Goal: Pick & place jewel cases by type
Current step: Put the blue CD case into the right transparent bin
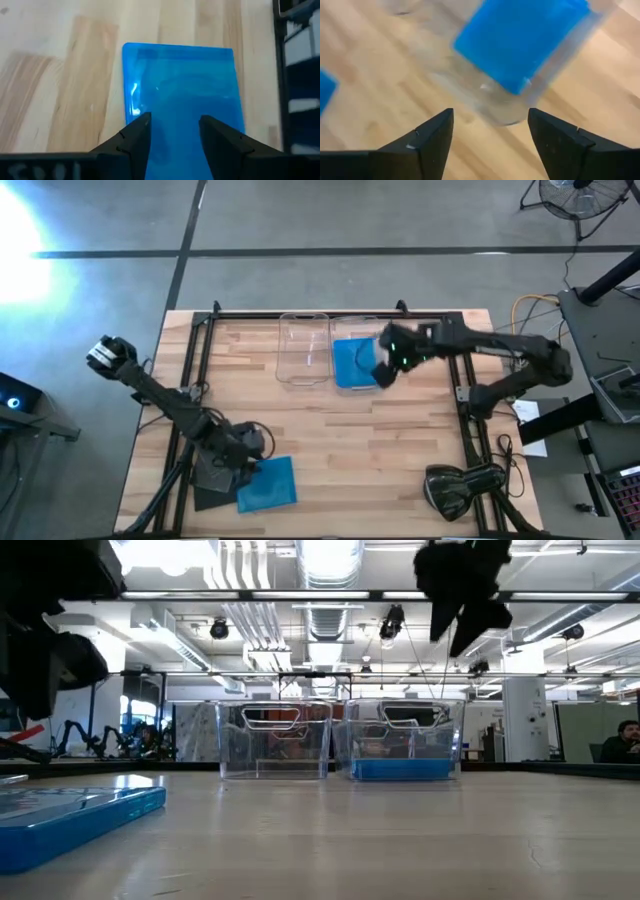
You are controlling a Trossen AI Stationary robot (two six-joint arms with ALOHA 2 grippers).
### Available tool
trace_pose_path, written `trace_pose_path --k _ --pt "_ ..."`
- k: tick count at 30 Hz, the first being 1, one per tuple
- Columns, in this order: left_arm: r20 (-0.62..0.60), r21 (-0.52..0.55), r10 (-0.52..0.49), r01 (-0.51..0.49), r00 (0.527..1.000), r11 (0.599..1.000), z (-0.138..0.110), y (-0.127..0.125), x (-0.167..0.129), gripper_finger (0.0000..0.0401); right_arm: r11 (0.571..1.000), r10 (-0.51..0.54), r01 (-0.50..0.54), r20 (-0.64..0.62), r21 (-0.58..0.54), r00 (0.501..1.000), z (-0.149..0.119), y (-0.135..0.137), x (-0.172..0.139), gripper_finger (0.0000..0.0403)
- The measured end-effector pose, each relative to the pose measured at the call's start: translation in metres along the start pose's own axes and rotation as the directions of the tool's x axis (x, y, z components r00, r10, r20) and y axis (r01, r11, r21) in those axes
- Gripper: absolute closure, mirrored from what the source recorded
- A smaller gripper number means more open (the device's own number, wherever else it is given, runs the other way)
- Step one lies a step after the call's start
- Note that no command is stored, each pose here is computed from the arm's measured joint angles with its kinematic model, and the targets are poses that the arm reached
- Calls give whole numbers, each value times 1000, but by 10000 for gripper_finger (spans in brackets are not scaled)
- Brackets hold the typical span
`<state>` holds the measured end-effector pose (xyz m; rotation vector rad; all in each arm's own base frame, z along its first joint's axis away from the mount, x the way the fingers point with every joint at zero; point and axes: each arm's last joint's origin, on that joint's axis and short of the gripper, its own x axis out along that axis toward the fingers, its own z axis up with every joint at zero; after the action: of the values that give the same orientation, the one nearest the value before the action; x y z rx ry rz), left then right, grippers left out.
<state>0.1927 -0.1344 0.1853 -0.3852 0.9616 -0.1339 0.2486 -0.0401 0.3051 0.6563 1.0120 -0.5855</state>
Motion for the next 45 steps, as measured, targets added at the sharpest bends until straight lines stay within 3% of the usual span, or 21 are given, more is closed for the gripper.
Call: trace_pose_path --k 3,6,8,13,16,20,22,24,27,29,31,35,39,42,45 --pt "-13 137 29 -27 999 990 -3 1 14 254 999 -1 4 64 -41 998 -22 26 -4 155" --pt "-29 293 51 -40 998 955 -3 0 28 254 997 -48 53 107 -50 993 -42 46 1 160" --pt "-18 399 39 -28 999 916 1 -6 35 254 995 -66 74 117 -62 991 -54 58 5 163" --pt "36 631 -15 -11 999 776 8 -15 55 254 997 -76 79 98 -22 992 -74 76 16 170" --pt "46 655 -45 4 998 755 12 -10 72 254 997 -79 78 87 17 993 -81 81 20 173" --pt "51 620 -35 -4 998 785 21 6 93 254 996 -70 66 82 58 994 -87 85 20 173" --pt "67 564 35 -67 997 823 27 22 102 254 993 -76 67 89 95 993 -87 85 20 174" --pt "112 435 136 -172 984 884 37 42 106 254 987 -88 72 111 141 990 -87 84 19 174" --pt "186 123 236 -261 954 957 60 67 99 254 972 -89 59 127 228 988 -87 84 18 174" --pt "217 -46 251 -247 943 968 73 74 85 254 955 -75 40 109 295 991 -87 87 21 174" --pt "229 -129 263 -238 937 963 78 75 69 254 934 -33 8 64 357 997 -89 92 28 174" --pt "310 -114 322 -302 895 947 91 59 22 254 901 121 -106 -10 422 993 -94 113 62 174" --pt "135 -21 402 -403 906 915 64 63 1 254 860 282 -242 -24 448 959 -97 140 106 174" --pt "66 -6 399 -399 915 917 45 68 -8 254 837 326 -277 -23 472 945 -99 154 134 174" --pt "-28 -28 379 -380 925 924 21 80 2 254 833 321 -266 -33 485 947 -102 162 154 174"
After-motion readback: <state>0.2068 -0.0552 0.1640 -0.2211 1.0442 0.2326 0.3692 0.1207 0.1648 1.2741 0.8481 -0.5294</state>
